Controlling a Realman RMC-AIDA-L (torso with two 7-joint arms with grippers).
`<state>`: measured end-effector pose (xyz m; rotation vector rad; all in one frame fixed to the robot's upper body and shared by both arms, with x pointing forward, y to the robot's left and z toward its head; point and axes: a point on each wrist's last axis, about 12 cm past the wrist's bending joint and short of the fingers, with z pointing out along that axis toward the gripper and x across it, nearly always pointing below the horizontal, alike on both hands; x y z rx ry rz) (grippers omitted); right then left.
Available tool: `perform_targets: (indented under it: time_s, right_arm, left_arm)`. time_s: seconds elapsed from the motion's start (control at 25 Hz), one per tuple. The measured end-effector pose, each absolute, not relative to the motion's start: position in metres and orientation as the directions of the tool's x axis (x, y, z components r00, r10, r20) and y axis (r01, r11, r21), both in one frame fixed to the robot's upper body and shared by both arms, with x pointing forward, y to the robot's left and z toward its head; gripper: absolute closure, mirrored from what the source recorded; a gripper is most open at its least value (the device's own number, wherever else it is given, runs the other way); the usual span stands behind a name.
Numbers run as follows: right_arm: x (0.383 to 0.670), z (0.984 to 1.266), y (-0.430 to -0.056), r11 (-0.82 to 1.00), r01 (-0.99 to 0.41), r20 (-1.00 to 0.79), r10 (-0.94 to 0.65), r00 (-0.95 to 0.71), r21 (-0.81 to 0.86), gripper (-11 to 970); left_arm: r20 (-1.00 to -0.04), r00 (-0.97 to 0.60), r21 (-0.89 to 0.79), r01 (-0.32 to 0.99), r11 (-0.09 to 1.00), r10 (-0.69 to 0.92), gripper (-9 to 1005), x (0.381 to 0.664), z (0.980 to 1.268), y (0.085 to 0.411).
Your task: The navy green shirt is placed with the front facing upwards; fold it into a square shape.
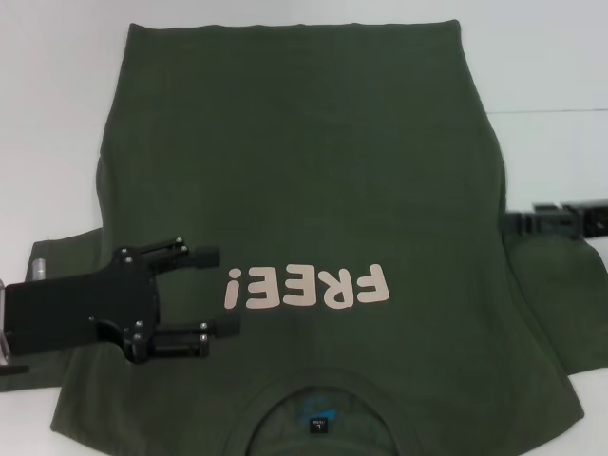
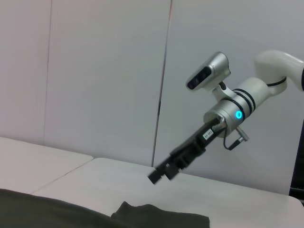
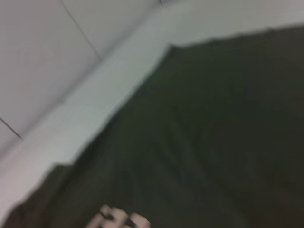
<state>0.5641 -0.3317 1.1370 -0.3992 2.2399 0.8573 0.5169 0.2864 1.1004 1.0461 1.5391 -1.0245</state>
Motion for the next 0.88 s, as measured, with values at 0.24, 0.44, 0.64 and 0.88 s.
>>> perform_targets:
  time_s: [0.24, 0.44, 0.64, 0.88]
  right_arm:
    - [0.548, 1.14, -0.361, 0.821, -0.339, -0.552, -0.035, -0.833, 0.46, 53]
    - [0.532, 1.143, -0.39, 0.851, -0.241, -0.487, 0.019, -0.873, 0.466, 55]
    - [0.525, 1.152, -0.404, 0.842, -0.21, -0.471, 0.059, -0.88, 0.497, 57]
    - [0.529, 1.153, -0.403, 0.88, -0.181, -0.381, 0.0, -0.925, 0.438, 60]
  left_arm:
    - [-0.98, -0.154, -0.115, 0.956, 0.27, 0.127, 135, 0.521, 1.103, 0.282]
    - [-0.98, -0.156, -0.117, 0.955, 0.273, 0.126, 134, 0.524, 1.103, 0.278]
    - [-0.98, -0.149, -0.108, 0.955, 0.276, 0.132, 134, 0.53, 1.104, 0.271]
    - [-0.981, -0.134, -0.094, 0.961, 0.261, 0.14, 134, 0.536, 1.108, 0.265]
